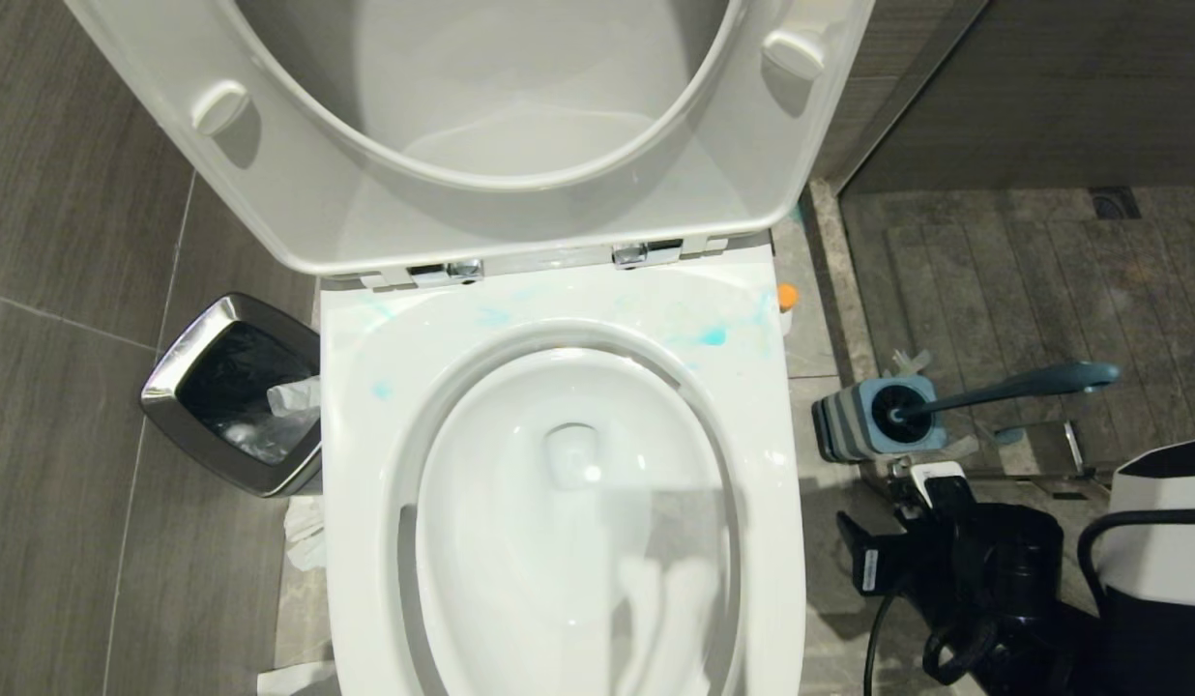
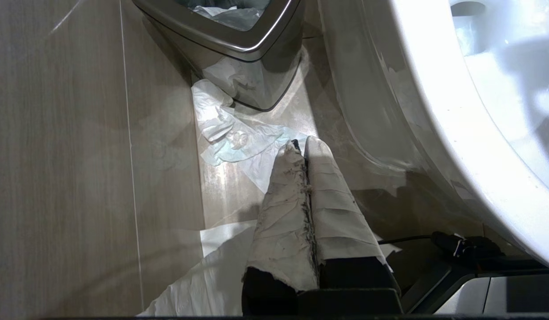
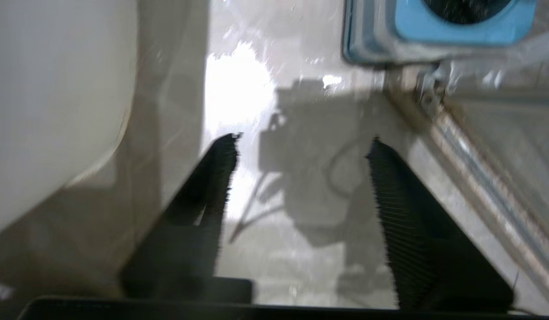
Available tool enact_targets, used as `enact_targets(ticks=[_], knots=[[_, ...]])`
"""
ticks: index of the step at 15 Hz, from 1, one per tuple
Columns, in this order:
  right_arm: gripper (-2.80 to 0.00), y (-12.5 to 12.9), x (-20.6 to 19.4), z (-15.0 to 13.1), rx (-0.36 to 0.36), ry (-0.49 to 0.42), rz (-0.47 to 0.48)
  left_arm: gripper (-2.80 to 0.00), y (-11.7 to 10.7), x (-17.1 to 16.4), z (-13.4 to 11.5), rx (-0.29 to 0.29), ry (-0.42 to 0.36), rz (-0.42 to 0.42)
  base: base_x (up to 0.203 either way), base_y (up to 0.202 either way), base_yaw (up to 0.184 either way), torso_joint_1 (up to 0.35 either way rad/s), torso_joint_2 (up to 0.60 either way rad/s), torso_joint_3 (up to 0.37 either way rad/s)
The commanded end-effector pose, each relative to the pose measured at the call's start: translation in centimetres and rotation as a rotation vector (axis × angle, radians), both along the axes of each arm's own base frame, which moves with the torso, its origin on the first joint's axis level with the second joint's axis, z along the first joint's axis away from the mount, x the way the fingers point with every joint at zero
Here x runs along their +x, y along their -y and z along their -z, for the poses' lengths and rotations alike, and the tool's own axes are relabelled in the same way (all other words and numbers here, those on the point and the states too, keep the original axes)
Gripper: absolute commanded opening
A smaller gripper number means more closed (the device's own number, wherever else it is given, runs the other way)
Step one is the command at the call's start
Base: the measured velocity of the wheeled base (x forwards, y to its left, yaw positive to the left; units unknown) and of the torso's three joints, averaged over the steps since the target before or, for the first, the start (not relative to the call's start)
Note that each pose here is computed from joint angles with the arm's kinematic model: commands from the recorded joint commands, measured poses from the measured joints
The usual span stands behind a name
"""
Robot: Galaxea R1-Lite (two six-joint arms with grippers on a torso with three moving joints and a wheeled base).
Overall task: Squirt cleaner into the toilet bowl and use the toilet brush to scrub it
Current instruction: Pour in the cleaning agent
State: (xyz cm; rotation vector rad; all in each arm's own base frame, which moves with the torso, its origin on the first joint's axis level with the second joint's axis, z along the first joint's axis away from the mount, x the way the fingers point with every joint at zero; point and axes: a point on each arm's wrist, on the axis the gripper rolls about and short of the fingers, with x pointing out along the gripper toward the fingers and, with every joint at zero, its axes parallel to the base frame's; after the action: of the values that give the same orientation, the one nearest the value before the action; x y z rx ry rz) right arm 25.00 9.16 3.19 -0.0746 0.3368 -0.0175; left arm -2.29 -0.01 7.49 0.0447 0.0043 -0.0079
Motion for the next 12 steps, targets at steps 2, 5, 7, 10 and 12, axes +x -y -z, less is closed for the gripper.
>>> enact_targets(ticks=[2, 5, 7, 10, 12], knots=[[0.0, -0.5, 3.9, -0.1, 0.013, 0.095, 0.025, -2.8, 0.0, 0.0, 0.0, 0.001, -0.002, 0.0, 0.0, 0.0, 0.0, 0.0, 0.0, 0.0], [0.0, -1.4, 8.2, -0.3, 0.01, 0.203, 0.033, -2.8, 0.0, 0.0, 0.0, 0.0, -0.002, 0.0, 0.0, 0.0, 0.0, 0.0, 0.0, 0.0], [0.0, -2.0, 10.8, 0.3, -0.002, 0.254, 0.034, -2.8, 0.0, 0.0, 0.0, 0.001, -0.002, 0.0, 0.0, 0.0, 0.0, 0.0, 0.0, 0.0], [0.0, -2.6, 14.2, 1.2, -0.024, 0.319, 0.024, -2.8, 0.0, 0.0, 0.0, 0.0, -0.002, 0.0, 0.0, 0.0, 0.0, 0.0, 0.0, 0.0], [0.0, -3.0, 16.2, 1.5, -0.034, 0.372, 0.003, -2.8, 0.0, 0.0, 0.0, 0.001, -0.002, 0.0, 0.0, 0.0, 0.0, 0.0, 0.0, 0.0]])
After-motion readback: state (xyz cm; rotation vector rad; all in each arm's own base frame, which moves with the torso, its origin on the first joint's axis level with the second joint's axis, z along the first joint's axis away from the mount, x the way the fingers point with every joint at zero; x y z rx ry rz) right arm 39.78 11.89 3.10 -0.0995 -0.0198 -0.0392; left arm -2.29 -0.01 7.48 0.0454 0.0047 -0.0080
